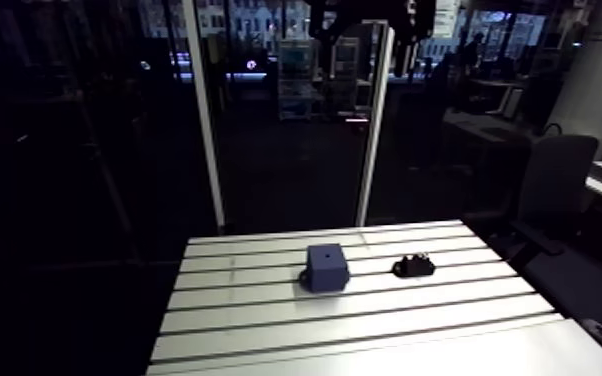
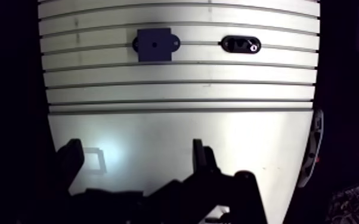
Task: Pick up the M10 bolt and insert it into the hole until fully seated.
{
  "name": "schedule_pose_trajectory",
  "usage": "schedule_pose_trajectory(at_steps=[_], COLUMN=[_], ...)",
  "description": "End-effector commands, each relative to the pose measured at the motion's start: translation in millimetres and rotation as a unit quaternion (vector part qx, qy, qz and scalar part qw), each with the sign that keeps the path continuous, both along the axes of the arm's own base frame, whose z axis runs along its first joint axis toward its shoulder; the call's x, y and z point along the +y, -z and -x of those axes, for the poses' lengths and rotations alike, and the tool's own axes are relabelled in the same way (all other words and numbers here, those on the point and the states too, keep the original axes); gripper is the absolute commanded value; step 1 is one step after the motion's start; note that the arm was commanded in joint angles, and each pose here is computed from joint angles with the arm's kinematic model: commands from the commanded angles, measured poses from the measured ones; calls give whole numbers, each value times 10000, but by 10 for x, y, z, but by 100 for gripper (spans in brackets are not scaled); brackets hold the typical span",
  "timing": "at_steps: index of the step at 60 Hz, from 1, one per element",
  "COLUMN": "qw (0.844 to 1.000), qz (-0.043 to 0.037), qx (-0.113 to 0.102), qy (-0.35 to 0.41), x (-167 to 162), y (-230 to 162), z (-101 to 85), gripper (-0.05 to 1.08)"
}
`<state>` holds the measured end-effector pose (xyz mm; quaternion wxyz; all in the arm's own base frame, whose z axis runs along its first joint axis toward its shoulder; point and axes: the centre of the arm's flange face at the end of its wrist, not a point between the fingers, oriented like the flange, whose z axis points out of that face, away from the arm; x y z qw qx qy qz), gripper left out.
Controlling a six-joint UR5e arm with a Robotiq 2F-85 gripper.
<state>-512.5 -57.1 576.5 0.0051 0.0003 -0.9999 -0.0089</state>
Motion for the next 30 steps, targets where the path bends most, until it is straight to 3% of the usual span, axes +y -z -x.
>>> schedule_pose_trajectory(at_steps=[1,30], qw=[9992,9992], qz=[261,248], qx=[-175,-185], qy=[-245,-258], x=[-280,-285], y=[250,258], z=[151,155], gripper=[1,1])
